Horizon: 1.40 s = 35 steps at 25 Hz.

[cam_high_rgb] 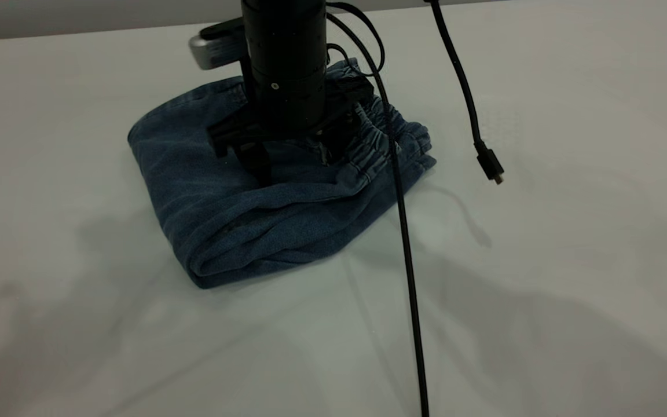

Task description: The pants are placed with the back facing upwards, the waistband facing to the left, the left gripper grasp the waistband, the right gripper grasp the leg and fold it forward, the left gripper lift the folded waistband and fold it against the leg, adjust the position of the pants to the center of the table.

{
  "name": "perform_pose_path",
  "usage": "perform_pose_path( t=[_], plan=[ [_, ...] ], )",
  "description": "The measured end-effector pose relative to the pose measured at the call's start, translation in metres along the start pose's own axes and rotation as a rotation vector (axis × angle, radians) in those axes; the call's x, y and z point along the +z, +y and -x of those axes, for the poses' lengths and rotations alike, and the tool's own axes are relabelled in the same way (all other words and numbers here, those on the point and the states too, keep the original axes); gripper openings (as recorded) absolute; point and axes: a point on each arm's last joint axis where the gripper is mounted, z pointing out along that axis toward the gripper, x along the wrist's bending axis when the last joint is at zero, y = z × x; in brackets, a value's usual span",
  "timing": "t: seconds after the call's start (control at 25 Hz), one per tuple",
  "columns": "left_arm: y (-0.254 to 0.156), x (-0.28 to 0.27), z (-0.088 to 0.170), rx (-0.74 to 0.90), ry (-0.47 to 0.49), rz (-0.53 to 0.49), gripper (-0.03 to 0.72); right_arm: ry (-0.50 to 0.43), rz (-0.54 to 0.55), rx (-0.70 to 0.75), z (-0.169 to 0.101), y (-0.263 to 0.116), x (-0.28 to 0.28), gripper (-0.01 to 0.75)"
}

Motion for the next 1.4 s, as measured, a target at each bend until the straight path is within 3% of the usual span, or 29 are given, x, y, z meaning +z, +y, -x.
perform_pose_path(
  t=[0.6, 0.84, 1.16, 1.4],
  plan=[
    [0.000, 0.000, 0.003, 0.001, -0.030, 0.001, 0.561, 0.001, -0.101, 0.588, -0.003, -0.009, -0.001, 0.515],
    [0.000, 0.000, 0.004, 0.001, -0.043, 0.001, 0.561, 0.029, -0.130, 0.719, -0.006, -0.010, -0.001, 0.515],
    [0.000, 0.000, 0.004, 0.001, -0.047, 0.001, 0.561, -0.065, -0.084, 0.664, 0.003, -0.007, -0.027, 0.515],
    [0.000, 0.000, 0.004, 0.002, -0.046, 0.001, 0.561, -0.069, 0.026, 0.534, 0.009, 0.002, -0.071, 0.515]
  ],
)
